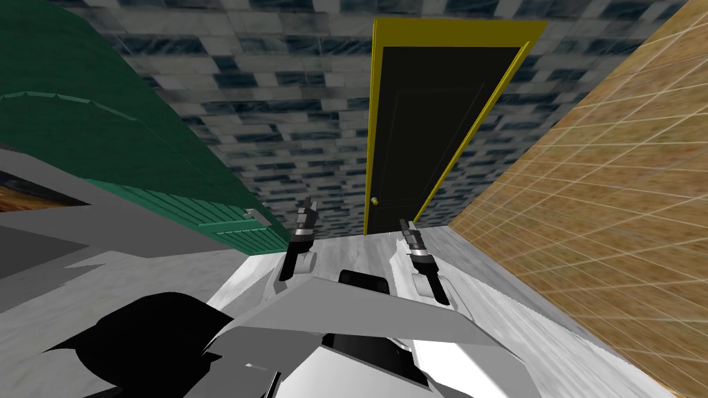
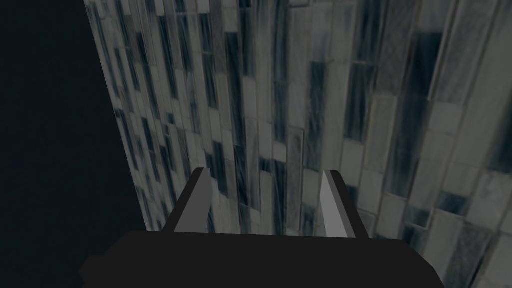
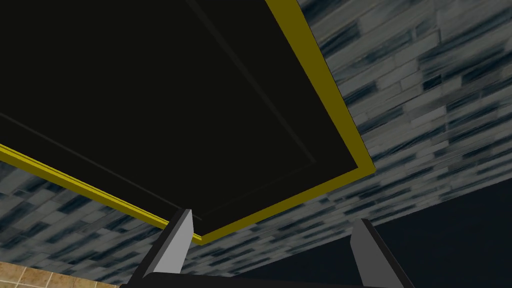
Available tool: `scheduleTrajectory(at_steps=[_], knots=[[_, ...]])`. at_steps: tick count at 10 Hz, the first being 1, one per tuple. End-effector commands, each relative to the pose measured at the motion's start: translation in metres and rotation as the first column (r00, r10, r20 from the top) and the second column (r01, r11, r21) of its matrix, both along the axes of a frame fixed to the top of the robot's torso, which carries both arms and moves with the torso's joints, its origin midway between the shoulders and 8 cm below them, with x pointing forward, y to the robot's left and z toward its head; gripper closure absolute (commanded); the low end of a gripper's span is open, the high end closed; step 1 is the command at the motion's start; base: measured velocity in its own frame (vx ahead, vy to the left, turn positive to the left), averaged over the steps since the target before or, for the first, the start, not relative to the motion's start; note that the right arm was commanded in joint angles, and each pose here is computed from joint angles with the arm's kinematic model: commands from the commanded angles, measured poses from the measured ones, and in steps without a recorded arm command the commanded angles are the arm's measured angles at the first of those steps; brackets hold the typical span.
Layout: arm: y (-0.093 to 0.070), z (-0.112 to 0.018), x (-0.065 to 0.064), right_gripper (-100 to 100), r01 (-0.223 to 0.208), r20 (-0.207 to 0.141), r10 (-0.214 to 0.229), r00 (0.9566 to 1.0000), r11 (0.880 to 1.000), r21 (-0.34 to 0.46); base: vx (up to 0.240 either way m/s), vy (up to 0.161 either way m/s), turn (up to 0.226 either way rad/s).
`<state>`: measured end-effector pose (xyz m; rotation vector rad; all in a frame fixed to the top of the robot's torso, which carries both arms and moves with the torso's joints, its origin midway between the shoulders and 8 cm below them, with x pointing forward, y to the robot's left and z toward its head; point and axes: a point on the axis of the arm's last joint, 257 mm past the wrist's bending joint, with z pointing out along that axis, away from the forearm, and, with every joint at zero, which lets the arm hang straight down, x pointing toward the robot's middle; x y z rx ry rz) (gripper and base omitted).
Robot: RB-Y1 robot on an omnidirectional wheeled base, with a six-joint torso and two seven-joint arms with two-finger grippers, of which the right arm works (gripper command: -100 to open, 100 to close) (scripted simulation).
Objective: Pull the door open
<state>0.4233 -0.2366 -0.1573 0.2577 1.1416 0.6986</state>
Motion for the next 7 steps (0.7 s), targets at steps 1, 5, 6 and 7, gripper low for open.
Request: scheduleTrajectory(at_steps=[1, 5, 6, 7], knots=[[0.003, -0.012, 0.001, -100, 0.003, -0.012, -0.003, 0.9999, 0.999, -0.034, 0.092, 0.059, -0.036], [0.005, -0.038, 0.003, -100, 0.004, -0.041, -0.009, 0.9991, 0.994, -0.113, 0.093, 0.048, -0.037], [0.006, -0.045, 0.004, -100, 0.004, -0.048, -0.01, 0.9988, 0.991, -0.132, 0.088, 0.052, -0.039], [0.007, -0.051, 0.004, -100, 0.003, -0.054, -0.012, 0.9984, 0.988, -0.152, 0.099, 0.051, -0.044]])
